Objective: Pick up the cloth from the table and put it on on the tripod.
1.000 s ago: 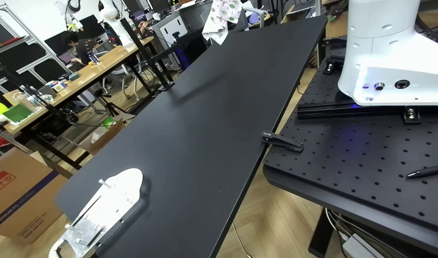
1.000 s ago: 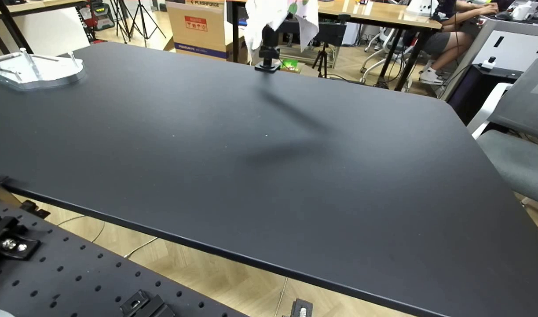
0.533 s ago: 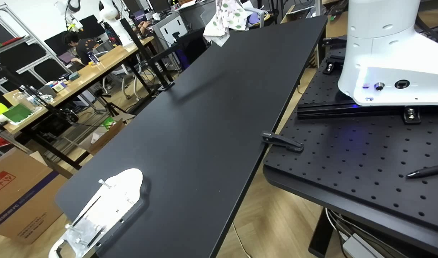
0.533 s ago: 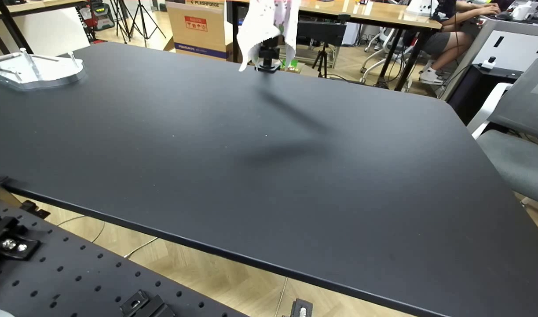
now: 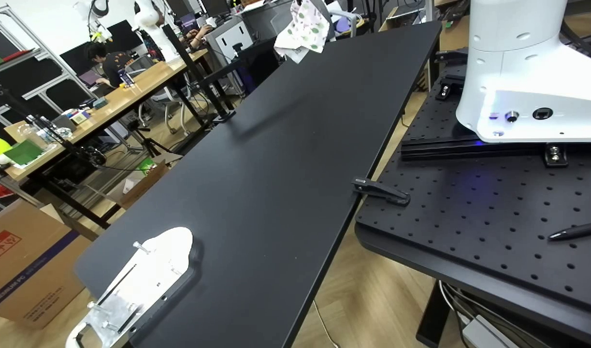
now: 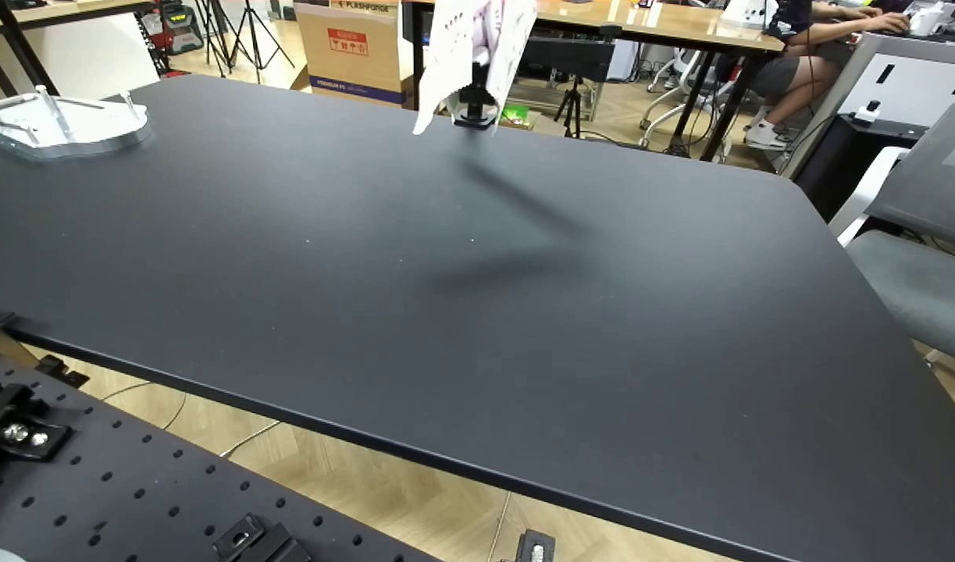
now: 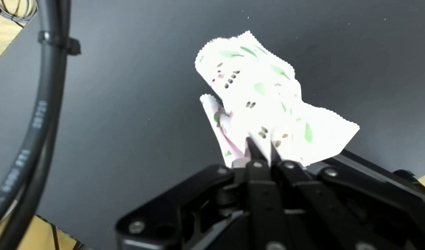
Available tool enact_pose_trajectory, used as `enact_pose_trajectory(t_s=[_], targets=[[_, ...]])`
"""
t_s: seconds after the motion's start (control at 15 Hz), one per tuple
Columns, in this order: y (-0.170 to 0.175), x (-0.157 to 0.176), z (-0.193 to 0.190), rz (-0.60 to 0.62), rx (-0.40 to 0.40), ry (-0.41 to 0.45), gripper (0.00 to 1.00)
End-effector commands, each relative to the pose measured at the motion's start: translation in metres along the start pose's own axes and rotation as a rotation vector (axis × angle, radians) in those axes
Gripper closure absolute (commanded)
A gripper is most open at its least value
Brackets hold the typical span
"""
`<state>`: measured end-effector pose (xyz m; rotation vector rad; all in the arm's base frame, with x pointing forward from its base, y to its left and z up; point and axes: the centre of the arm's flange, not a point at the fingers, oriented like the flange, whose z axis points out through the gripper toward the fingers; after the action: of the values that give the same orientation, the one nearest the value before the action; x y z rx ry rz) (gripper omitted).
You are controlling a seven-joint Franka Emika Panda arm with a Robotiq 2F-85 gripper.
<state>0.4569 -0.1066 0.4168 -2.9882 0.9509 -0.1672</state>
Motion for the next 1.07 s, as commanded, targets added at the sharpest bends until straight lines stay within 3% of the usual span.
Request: enact_pose_trajectory(t_s=[0.0,0.47,0.6,1.0], targets=[[-0.002,0.014,0.013,0.081,-0.022,-0.006,0.99],[-0.007,0.022,0.029,0.086,-0.015,-0.019,0.99],[-0.011,0.024,0.027,0.081,-0.005,-0.022,0.71],[-0.034,0.022,-0.004,0.037,0.016,0.000,0.32]])
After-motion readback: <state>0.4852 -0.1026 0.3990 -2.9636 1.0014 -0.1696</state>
